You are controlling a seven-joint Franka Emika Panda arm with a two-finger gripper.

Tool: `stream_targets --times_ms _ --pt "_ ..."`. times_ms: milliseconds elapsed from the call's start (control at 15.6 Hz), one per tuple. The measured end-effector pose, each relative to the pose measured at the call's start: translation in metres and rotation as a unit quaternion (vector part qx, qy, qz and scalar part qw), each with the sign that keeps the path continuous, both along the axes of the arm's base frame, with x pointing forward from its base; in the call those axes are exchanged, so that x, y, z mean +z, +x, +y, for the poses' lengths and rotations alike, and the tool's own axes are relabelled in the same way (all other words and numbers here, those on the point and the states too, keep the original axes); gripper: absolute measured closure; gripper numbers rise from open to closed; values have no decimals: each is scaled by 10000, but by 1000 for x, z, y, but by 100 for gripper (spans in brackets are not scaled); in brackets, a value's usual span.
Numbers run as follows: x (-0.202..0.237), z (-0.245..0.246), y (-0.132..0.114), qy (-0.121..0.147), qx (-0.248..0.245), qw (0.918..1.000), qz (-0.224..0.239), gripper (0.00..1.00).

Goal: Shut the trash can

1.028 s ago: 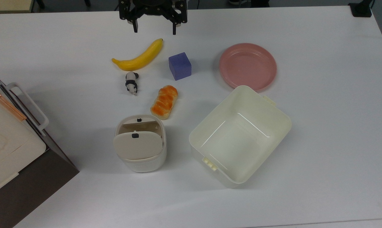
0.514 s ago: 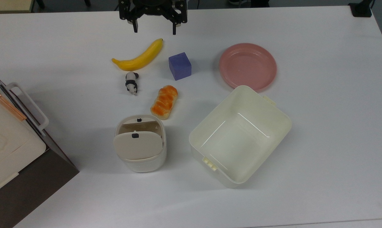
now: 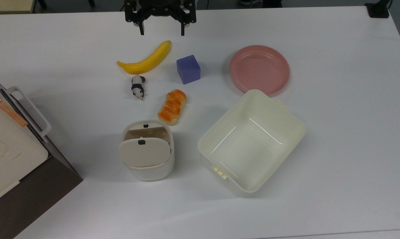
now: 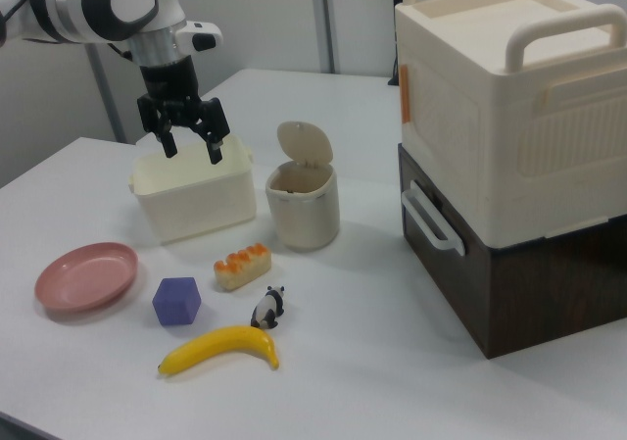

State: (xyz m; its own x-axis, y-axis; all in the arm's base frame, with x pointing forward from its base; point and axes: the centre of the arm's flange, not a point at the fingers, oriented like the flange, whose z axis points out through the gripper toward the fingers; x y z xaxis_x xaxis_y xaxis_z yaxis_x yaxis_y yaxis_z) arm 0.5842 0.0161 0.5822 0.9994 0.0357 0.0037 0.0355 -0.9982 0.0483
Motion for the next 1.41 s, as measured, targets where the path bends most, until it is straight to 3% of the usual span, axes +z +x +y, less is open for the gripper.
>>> stream_targets --times_ms 193,386,514,771,964,1414 --pt "0 0 0 0 2 10000 2 0" --pt "0 0 0 0 33 10000 5 7" --pt "0 0 0 -1 124 9999 10 24" --pt "-1 0 0 -1 188 9998 16 70" --pt "-1 0 0 -1 194 9998 17 98" --pt "-1 0 0 -1 200 9998 18 99"
